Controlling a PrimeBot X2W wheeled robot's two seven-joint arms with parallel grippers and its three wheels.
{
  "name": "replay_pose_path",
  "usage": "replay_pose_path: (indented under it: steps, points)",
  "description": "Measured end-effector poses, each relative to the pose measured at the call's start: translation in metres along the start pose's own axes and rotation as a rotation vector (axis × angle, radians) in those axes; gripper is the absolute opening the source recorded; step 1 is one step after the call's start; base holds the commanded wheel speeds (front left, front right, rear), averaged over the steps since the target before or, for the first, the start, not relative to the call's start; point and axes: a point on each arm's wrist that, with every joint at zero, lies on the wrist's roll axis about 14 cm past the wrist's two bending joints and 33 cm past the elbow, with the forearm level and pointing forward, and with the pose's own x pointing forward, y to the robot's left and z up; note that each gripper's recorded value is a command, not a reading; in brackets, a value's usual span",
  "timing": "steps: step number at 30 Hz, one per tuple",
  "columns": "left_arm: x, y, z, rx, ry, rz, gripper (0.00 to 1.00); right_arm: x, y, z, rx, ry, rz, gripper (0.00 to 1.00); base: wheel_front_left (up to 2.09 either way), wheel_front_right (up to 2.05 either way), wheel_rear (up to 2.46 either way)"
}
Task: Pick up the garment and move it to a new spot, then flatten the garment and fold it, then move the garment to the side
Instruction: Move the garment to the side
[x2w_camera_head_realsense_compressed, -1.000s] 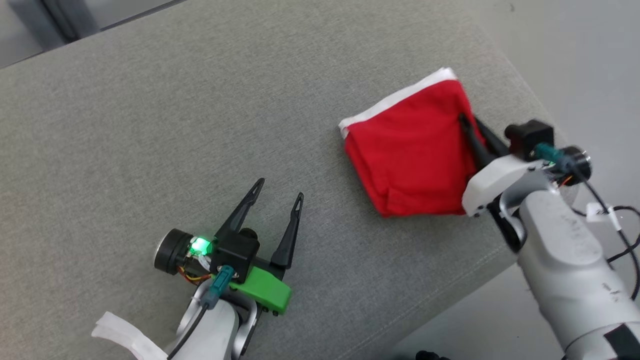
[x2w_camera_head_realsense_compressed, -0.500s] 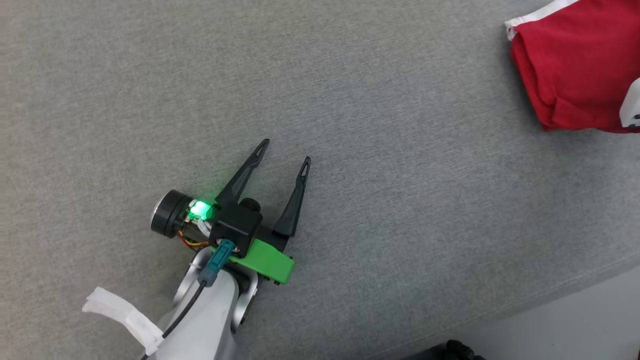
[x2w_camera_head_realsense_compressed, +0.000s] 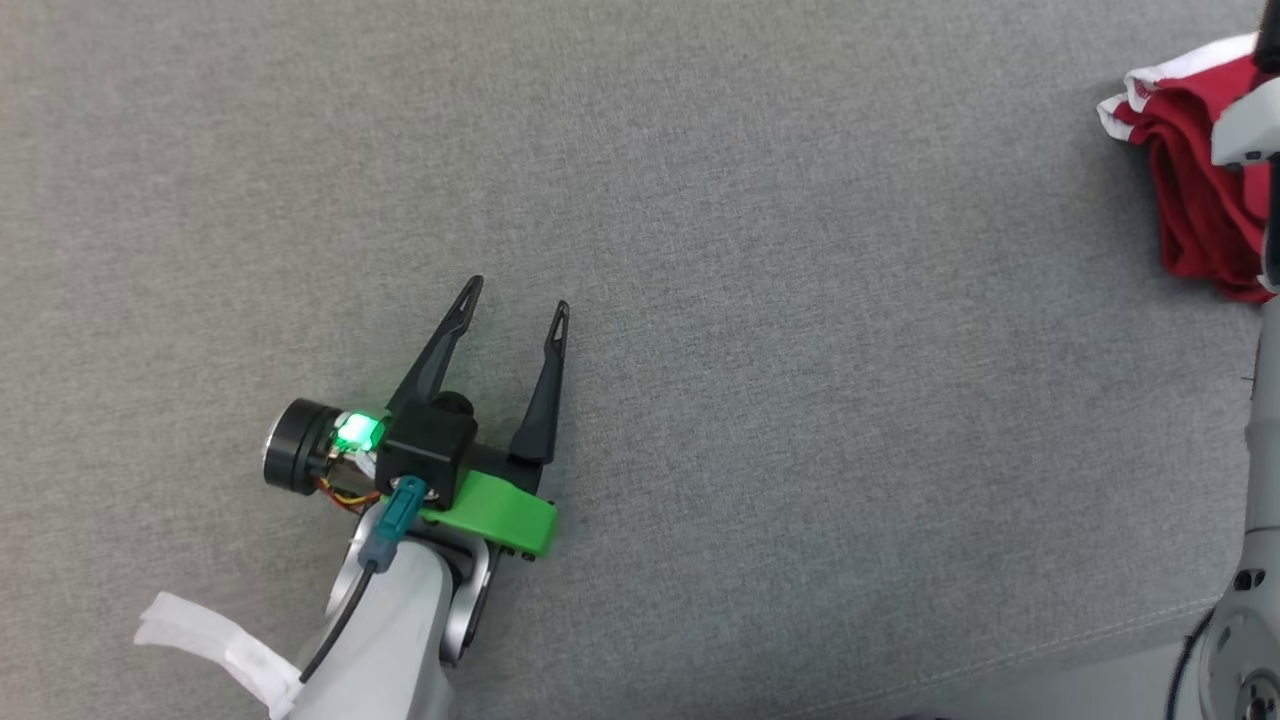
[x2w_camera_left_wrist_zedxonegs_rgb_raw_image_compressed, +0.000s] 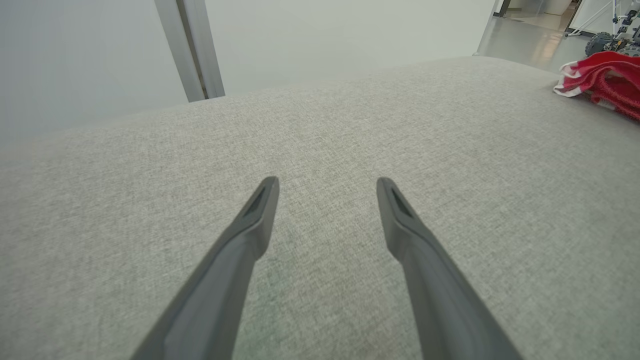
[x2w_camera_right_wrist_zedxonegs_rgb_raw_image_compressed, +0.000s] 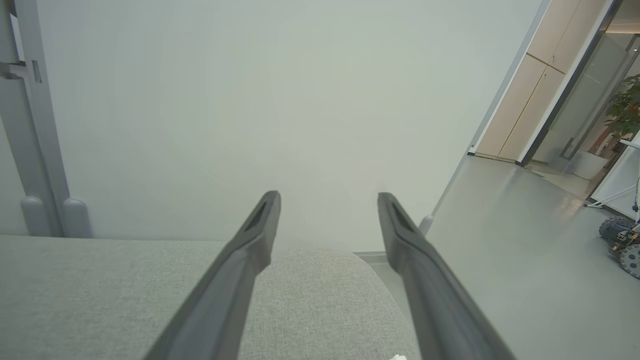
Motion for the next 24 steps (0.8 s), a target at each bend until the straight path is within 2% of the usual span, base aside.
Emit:
replay_pose_path:
  steps: [4,9,17,21,24]
  points:
    - [-0.01,0.014,0.015,0.015,-0.026,0.065,1.0,-0.007,0.017,0.048,0.096,-0.14,0.039,1.0,0.0,0.0,0.0]
    - [-0.028,0.032,0.031,0.035,-0.052,0.152,1.0,-0.03,0.048,0.065,0.19,-0.176,0.119,1.0,0.0,0.0,0.0]
    - [-0.071,0.058,0.044,0.025,-0.063,0.292,1.0,-0.086,0.089,0.037,0.295,-0.056,0.21,1.0,0.0,0.0,0.0]
    - [-0.101,0.074,0.051,0.031,-0.077,0.388,1.0,-0.127,0.11,0.006,0.311,0.063,0.267,1.0,0.0,0.0,0.0]
    - [-0.12,0.073,0.051,0.016,-0.077,0.416,1.0,-0.146,0.113,-0.002,0.315,0.097,0.28,1.0,0.0,0.0,0.0]
